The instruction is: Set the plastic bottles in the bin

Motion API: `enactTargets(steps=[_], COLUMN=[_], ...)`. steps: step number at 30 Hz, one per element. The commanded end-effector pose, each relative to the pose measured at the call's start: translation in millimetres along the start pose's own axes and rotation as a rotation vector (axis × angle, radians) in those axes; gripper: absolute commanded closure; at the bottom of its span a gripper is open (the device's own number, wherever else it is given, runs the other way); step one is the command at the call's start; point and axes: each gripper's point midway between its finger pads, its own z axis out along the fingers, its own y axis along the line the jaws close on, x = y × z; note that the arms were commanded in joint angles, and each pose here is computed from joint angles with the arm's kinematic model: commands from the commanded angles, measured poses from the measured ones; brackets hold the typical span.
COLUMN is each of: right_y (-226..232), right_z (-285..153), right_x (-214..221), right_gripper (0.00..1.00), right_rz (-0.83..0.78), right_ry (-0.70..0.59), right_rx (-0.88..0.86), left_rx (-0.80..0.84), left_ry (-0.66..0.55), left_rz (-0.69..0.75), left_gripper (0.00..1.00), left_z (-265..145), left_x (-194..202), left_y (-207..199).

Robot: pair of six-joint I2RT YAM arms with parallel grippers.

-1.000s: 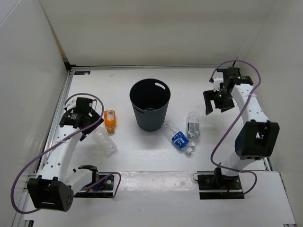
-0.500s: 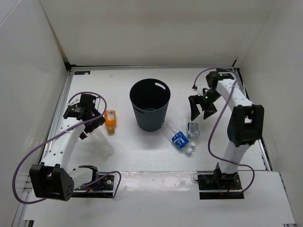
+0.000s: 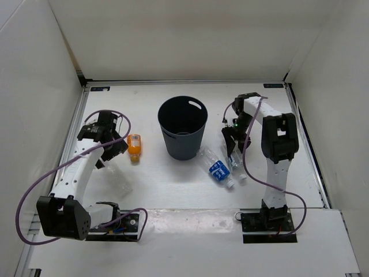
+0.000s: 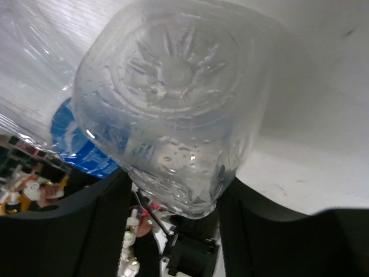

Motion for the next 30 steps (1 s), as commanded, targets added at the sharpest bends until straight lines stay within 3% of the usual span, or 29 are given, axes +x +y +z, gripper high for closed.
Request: enactTargets(steps=[1, 7, 13, 18, 21, 25, 28, 30], right_y=[1, -3, 9, 20, 27, 63, 106, 146], right_z=[-6, -28, -101, -199, -261, -332, -378, -405], right_x=[9, 12, 3, -25, -30, -32, -35, -32], right_gripper=[0.48, 0.60, 0.66, 0.78, 1.00, 1.00, 1.00, 1.00], right_rz=[0.027, 0.023, -0.089, -0.156, -0.201, -0.303, -0.427, -0.551], right_ry=[0.046, -0.017, -0.269, -0.620, -0.821, -1.080, -1.266, -1.353], right_rx=[0.050, 0.071, 0.128, 0.108, 0.102, 0.098, -0.051, -0.277], left_rx=[-0.008, 0.003, 0.022, 0.039, 0.062, 0.058, 0.037, 0.019], left_ry=[-0.014, 0.012, 0.012, -0.062, -0.122, -0.202, -0.257, -0.264], left_rz=[0.015, 0.034, 0.038, 0.014, -0.001, -0.031, -0.102, -0.115], left_gripper=[0.00, 0.00, 0.00, 0.00, 0.00, 0.00, 0.00, 0.00], left_z=[-3, 5, 12, 10, 3, -11, -22, -24], left_x=[-9, -15, -20, -34, -49, -64, -69, -66], left_y=[-3, -18, -34, -41, -45, -39, -25, -15])
